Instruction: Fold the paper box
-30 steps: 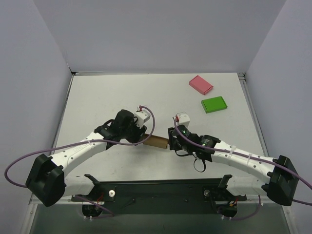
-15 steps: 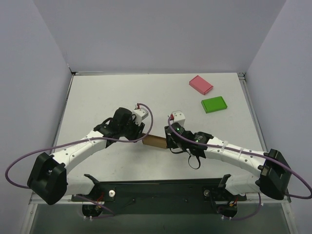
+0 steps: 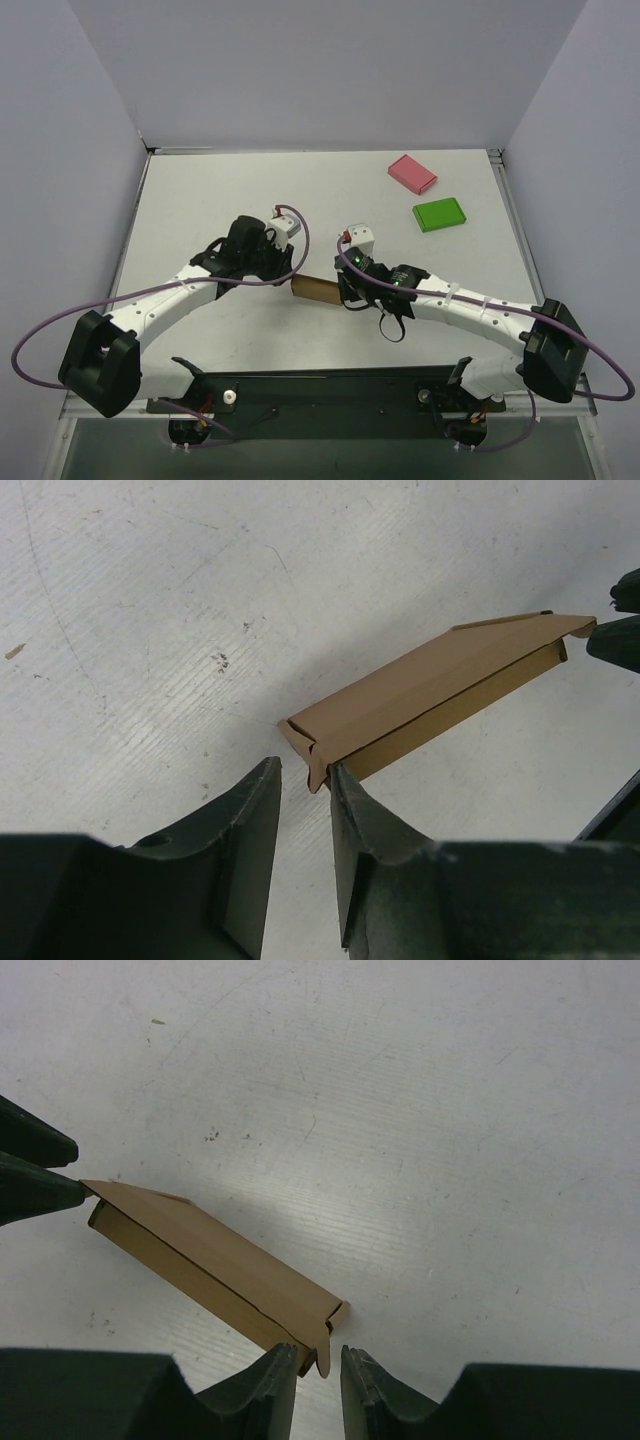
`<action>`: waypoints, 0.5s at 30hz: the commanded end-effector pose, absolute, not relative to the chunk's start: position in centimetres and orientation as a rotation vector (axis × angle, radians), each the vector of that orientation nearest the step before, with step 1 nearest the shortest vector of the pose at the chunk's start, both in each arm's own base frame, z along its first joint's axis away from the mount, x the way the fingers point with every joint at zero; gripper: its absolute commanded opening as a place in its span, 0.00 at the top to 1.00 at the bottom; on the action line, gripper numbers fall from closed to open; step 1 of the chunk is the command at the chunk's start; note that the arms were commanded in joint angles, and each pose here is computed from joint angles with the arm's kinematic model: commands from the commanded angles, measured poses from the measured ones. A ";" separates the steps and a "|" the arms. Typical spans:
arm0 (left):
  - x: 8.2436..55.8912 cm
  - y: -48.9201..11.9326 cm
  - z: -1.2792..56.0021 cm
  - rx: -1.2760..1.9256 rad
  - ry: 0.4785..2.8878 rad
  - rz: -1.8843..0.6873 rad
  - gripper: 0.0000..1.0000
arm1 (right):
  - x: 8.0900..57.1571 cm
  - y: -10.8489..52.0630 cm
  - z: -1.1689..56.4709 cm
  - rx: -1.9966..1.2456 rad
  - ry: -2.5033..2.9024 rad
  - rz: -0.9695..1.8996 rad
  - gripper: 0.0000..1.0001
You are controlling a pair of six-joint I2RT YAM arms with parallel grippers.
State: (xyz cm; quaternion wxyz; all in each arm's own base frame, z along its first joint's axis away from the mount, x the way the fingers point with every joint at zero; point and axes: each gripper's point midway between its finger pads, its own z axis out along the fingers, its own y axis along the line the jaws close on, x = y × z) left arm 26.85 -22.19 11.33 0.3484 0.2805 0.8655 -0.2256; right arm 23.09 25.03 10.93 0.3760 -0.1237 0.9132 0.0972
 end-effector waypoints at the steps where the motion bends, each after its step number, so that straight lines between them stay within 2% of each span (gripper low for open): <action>1: 28.3 -23.9 14.0 0.713 2.150 -0.660 0.65 | 23.4 24.9 11.7 -0.310 2.334 0.199 0.75; 6: 28.3 -23.9 14.0 0.712 2.151 -0.666 0.73 | 23.4 25.0 11.6 -0.311 2.342 0.193 0.76; 15: 28.2 -24.1 13.8 0.709 2.158 -0.678 0.78 | 23.3 25.1 11.4 -0.318 2.352 0.181 0.80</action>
